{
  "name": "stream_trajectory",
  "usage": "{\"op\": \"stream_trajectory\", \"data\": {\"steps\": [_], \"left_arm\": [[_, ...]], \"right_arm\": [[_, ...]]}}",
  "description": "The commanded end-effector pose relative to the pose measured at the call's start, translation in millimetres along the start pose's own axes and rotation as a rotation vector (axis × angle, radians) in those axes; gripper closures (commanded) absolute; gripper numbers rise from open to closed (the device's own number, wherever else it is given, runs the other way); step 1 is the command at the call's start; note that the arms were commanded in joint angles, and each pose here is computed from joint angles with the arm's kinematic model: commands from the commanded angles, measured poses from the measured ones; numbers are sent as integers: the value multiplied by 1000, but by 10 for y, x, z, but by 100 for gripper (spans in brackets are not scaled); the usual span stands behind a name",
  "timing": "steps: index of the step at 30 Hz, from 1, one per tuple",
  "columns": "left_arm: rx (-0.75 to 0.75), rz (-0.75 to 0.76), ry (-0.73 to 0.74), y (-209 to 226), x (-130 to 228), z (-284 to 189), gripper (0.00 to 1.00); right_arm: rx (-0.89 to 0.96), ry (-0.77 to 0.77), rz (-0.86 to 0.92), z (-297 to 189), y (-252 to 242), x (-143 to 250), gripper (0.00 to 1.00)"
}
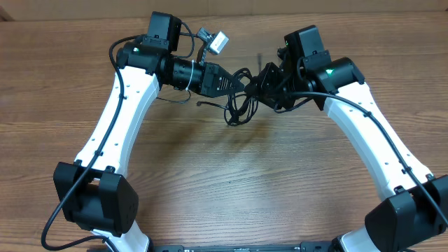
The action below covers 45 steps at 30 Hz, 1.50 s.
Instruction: Untangle cables
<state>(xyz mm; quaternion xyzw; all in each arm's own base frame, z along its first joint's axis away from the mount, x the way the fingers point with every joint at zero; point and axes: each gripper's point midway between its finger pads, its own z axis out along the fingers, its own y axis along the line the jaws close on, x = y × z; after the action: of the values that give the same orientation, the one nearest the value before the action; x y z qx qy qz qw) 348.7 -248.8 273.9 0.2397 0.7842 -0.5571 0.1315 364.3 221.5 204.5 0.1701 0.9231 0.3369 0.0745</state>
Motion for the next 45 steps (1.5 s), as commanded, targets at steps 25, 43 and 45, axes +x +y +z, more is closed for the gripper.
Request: {"op": "stream_trajectory", "data": {"steps": [25,43,45], "left_arm": [[-547,-288,34,813,269,-339,96],[-295,28,89,386,262,-237,96],[-205,60,64,231,218,-226,96]], "right_arm": [[58,-152,-43,-859,-469,-274,96],[89,-98,-127,-1297,-1081,-294,47],[-50,-51,-237,-1283,-825,-183,36]]}}
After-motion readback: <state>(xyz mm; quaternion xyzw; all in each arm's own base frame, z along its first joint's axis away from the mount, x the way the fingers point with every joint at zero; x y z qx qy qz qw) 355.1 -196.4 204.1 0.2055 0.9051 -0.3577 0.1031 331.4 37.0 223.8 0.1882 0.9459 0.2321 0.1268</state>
